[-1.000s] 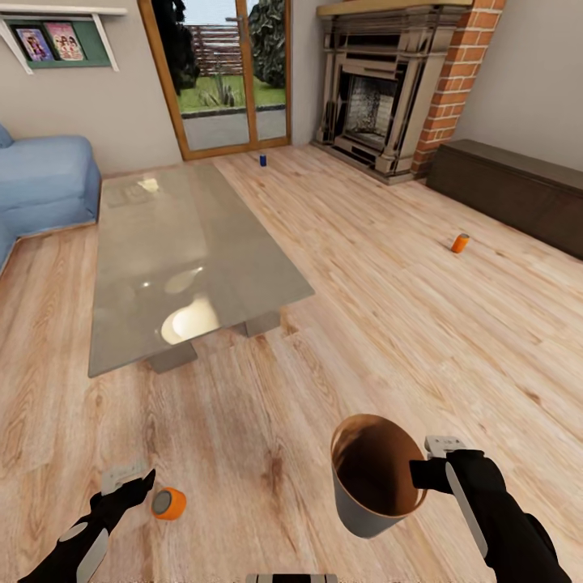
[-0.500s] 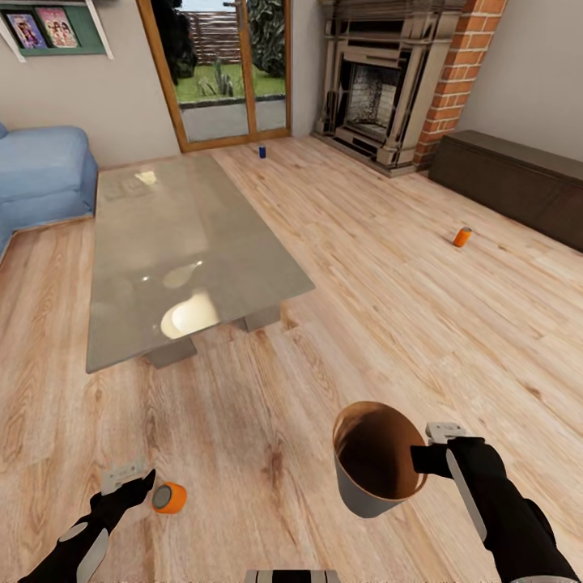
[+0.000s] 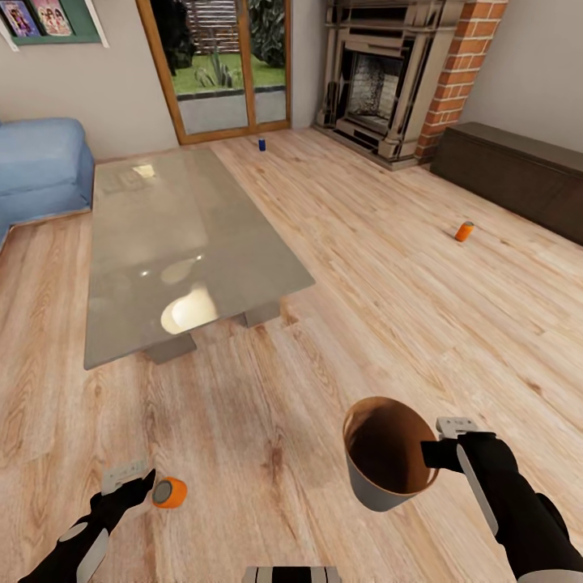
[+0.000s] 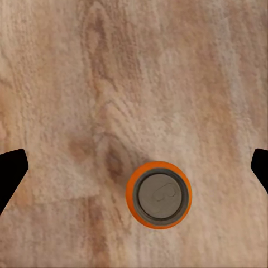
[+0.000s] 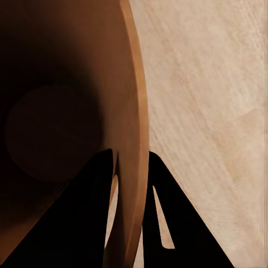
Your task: Put the three can of soda from the living room inside the tash can in the kitchen.
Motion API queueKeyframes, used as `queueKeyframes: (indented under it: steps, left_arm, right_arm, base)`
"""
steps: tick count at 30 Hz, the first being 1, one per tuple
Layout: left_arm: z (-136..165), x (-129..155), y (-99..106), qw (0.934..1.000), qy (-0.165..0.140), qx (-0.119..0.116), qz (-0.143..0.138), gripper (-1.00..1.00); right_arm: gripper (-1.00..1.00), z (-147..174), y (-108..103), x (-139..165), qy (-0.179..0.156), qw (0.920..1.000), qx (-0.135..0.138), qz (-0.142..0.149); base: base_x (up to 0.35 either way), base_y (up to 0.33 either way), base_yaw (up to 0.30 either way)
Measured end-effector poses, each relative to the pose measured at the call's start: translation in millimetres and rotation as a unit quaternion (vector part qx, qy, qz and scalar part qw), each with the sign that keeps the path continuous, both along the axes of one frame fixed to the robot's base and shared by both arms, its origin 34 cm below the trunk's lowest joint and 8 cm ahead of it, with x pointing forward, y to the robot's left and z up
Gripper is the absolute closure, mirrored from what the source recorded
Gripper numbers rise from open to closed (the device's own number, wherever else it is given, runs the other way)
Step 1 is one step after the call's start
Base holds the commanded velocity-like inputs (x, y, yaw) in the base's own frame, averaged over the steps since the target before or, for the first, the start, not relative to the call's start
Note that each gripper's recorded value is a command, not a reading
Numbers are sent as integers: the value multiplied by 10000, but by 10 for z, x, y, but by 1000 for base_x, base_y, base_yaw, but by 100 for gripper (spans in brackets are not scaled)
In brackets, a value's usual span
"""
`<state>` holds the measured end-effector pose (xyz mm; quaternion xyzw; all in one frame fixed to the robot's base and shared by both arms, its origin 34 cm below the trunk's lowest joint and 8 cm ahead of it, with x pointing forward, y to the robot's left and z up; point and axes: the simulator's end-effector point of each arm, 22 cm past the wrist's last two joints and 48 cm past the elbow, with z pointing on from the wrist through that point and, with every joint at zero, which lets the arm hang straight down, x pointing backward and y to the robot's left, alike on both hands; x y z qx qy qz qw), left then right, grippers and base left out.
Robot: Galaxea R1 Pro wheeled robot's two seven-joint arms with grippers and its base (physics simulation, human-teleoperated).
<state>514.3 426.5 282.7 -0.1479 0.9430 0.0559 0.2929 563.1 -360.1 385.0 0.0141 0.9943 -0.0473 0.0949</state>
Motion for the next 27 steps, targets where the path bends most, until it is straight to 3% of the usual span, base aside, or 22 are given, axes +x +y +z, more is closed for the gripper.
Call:
queueKeyframes:
  steps: [7,27]
  left_arm:
    - [-1,2,0,10000,0,7,-12,-100]
    - [-437,-93,-9,9999,33,54,-122,-100]
  right_arm:
    - [100,-6,15,-1,2,10000,28,-7]
    - [100,-441,28,-96,7,10000,21,12]
  base:
    - [0,0,0]
    - [0,0,0]
